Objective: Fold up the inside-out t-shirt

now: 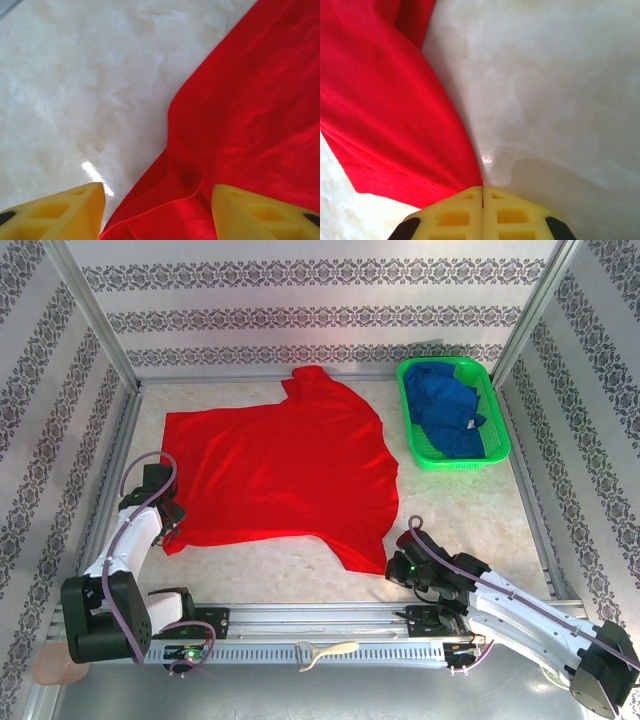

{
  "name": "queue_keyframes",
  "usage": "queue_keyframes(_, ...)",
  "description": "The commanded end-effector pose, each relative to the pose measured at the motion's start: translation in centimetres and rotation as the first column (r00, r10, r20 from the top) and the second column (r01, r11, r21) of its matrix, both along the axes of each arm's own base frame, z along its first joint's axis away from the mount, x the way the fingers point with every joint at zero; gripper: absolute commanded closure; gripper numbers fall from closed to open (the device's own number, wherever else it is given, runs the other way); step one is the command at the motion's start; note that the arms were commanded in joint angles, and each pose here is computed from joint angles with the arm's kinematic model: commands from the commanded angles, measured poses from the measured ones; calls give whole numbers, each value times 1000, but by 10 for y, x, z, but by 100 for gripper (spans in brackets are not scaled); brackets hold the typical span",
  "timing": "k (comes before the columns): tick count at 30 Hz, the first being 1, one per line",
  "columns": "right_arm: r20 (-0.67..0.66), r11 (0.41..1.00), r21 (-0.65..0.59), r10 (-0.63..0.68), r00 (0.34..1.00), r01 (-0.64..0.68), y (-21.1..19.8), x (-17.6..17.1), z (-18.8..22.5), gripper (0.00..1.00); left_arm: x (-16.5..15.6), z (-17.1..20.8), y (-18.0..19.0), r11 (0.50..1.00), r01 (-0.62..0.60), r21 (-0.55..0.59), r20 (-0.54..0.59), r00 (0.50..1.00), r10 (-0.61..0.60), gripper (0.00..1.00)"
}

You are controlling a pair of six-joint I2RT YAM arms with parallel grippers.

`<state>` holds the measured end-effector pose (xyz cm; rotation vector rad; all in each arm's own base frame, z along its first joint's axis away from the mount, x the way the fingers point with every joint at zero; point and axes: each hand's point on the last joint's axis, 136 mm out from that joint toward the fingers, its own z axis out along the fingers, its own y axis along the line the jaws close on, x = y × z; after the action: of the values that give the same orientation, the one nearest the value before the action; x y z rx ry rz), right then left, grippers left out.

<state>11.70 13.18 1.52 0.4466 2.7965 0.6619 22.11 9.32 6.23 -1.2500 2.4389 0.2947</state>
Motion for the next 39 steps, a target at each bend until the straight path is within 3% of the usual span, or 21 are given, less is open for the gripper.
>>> queue_keyframes(1,-40,1000,-17,11,999,-12,-6,-8,-9,100,1,-9,-2,1000,22,-21,-22,1000,-22,47)
queue_keyframes(12,-39,1000,-1,2,999,-2,-5,-2,-4,100,-3,-28,0,999,9,-31,-111,994,-13,49)
queue_keyframes(17,-41,1000,7,-7,999,8,-5,-1,-3,100,-3,-34,-1,999,8,-36,-128,992,-12,71)
queue_keyframes(19,-42,1000,10,-9,999,9,-5,-1,-2,100,-4,-34,0,999,4,-35,-129,992,-8,89)
queue_keyframes(21,-44,1000,13,-11,999,11,-4,0,0,100,-6,-30,1,1000,-6,-26,-122,993,3,100)
queue_keyframes(30,12,1000,29,-12,1000,12,-2,10,25,100,-7,22,5,998,-69,14,59,996,68,100)
queue_keyframes(39,118,997,76,-39,992,30,-4,21,72,100,-7,50,4,995,-96,-3,213,973,94,100)
